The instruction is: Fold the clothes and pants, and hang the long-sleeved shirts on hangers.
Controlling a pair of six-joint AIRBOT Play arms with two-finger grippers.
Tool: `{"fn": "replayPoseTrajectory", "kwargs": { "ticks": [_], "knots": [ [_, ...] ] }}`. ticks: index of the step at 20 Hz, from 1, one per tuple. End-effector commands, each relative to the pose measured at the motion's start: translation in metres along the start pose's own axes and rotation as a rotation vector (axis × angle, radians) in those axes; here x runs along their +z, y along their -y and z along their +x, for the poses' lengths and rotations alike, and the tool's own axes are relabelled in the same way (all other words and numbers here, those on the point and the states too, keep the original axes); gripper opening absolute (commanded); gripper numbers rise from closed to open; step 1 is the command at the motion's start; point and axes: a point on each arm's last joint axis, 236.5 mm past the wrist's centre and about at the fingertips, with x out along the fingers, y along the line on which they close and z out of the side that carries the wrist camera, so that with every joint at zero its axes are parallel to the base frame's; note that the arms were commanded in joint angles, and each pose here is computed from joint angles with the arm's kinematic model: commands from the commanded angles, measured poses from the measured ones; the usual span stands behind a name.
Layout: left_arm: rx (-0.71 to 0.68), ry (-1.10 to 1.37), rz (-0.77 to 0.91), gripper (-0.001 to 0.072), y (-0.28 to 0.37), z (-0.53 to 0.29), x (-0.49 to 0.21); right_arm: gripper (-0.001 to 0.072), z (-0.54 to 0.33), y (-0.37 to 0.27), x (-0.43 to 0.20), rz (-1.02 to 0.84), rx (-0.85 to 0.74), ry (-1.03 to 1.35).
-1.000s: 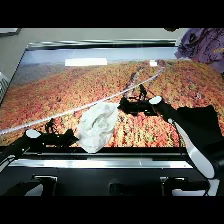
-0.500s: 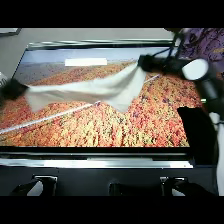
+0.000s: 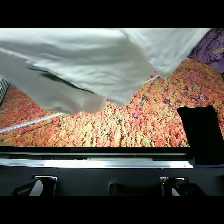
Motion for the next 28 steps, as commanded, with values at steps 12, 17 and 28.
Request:
{"fn": "replayPoseTrajectory", "kwargs": {
  "ticks": [12,17,28],
  "knots": [
    [0.067,-0.945,-0.18,0.0017,-0.074,0.209,-0.378,0.0027,0.206,0.021,-0.359,0.554,-0.069,-0.929],
    [0.156,-1.183,-0.247,0.0017,-0.091,0.229,-0.517,0.0027,0.256,0.032,-0.472,0.708,-0.123,-1.004],
    [0.142,-1.212,-0.237,0.0019,-0.083,0.231,-0.522,0.0459,0.166,0.112,-0.423,0.788,0.059,-1.163]
  ]
}}
